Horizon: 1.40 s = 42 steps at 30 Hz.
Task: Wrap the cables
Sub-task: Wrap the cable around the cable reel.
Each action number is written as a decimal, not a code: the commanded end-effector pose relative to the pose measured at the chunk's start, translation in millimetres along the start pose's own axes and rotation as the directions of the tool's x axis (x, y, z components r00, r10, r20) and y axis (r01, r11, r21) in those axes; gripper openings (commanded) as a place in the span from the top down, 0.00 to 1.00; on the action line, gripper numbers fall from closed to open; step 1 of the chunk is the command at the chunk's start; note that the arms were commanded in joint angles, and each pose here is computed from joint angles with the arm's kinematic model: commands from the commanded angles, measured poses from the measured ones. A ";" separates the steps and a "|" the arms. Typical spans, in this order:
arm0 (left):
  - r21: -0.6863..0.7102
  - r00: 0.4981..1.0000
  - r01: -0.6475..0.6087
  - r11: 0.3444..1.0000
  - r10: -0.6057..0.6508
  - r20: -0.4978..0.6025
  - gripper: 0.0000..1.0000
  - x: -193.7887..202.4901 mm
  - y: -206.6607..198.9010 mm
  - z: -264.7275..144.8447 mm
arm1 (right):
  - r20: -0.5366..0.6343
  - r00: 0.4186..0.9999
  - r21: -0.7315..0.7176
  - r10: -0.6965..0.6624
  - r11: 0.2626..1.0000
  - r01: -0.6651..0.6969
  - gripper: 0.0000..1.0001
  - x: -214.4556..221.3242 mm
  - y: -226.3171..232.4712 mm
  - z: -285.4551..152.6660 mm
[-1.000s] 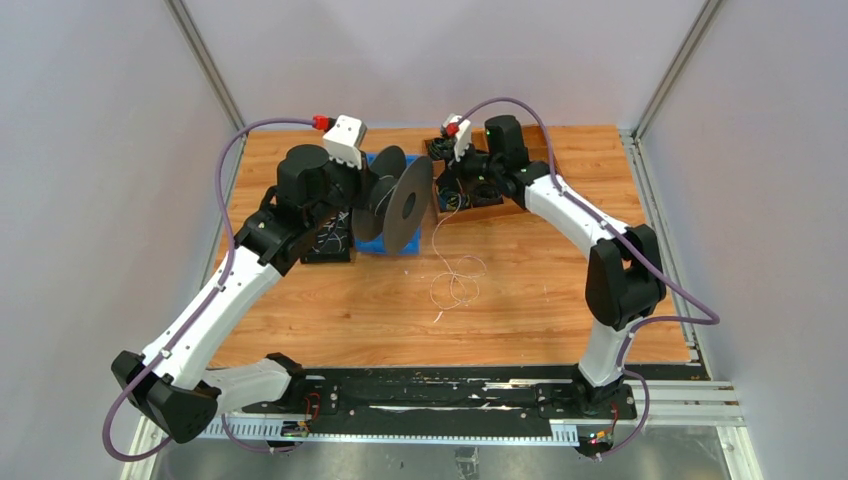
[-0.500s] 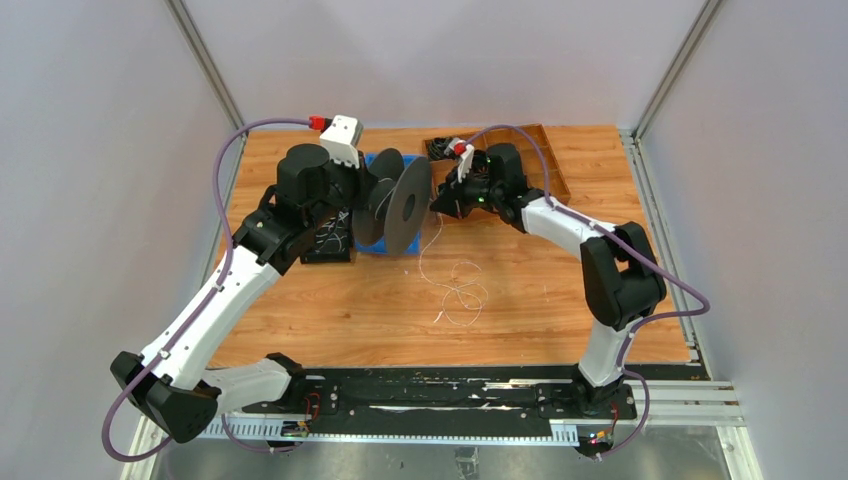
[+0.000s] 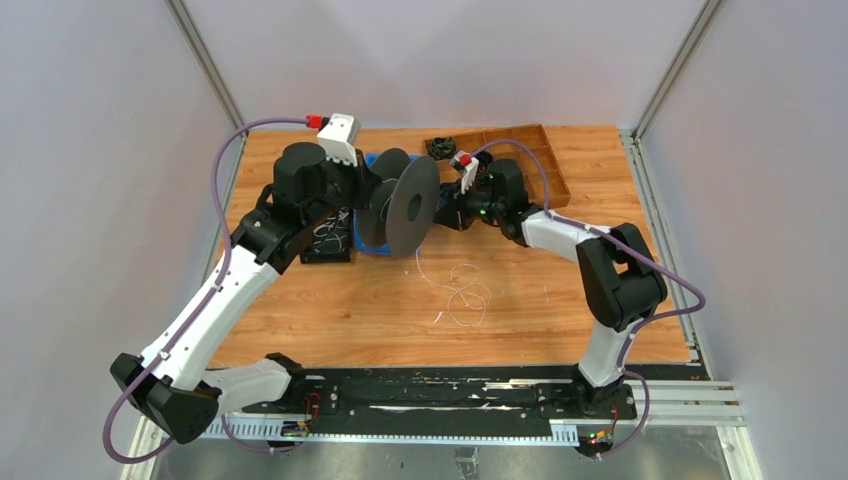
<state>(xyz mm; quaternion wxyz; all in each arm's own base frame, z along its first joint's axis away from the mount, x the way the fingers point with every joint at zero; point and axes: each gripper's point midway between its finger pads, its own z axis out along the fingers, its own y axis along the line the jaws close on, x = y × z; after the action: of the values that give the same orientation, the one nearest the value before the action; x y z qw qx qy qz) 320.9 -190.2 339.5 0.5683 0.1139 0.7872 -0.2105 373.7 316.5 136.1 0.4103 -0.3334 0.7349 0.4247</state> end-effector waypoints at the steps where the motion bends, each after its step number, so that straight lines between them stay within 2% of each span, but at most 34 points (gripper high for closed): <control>1: 0.082 0.984 0.034 0.996 -0.048 0.173 1.00 -55.2 -17.9 -14.9 | 0.005 1.000 0.006 0.015 1.000 -0.015 0.92 3.9 3.4 2.7; 4: 0.083 0.984 0.043 0.996 -0.057 0.169 1.00 -53.5 -17.0 -13.9 | 0.011 1.000 -0.002 0.025 1.000 -0.025 0.89 5.0 5.6 2.3; 10: 0.061 0.983 0.053 0.997 -0.063 0.175 1.00 -53.3 -10.6 -14.1 | -0.013 0.997 -0.021 0.076 0.997 -0.077 0.72 20.0 16.5 -5.9; 16: 0.063 0.982 0.070 0.996 -0.080 0.173 1.00 -52.1 -7.2 -12.4 | -0.033 0.996 0.029 0.087 0.996 -0.086 0.63 41.2 17.9 -19.3; 21: 0.083 0.980 0.086 0.993 -0.099 0.175 1.00 -54.5 -7.6 -14.5 | -0.002 0.999 0.067 0.037 0.997 -0.037 0.61 44.8 6.2 -16.9; 25: 0.160 0.977 0.077 0.984 -0.107 0.187 1.00 -62.8 -19.5 -23.7 | 0.007 1.000 0.083 -0.010 0.997 0.009 0.61 39.3 -4.0 -14.5; 32: 0.287 0.975 0.029 0.957 -0.091 0.203 1.00 -74.7 -43.9 -41.6 | 0.112 0.993 0.102 -0.037 0.994 0.025 0.60 15.7 -15.9 -26.7; 42: 0.378 0.975 0.036 0.925 -0.115 0.188 1.00 -75.1 -60.5 -49.2 | 0.121 0.984 0.113 -0.131 0.987 0.117 0.58 18.2 -30.0 -16.6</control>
<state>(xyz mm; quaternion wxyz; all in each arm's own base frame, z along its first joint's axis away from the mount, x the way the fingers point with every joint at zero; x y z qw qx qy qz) 292.8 -211.9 388.3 0.5707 0.1522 0.7284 -0.3473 374.1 288.9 120.0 0.4758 -0.3130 0.7212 0.3944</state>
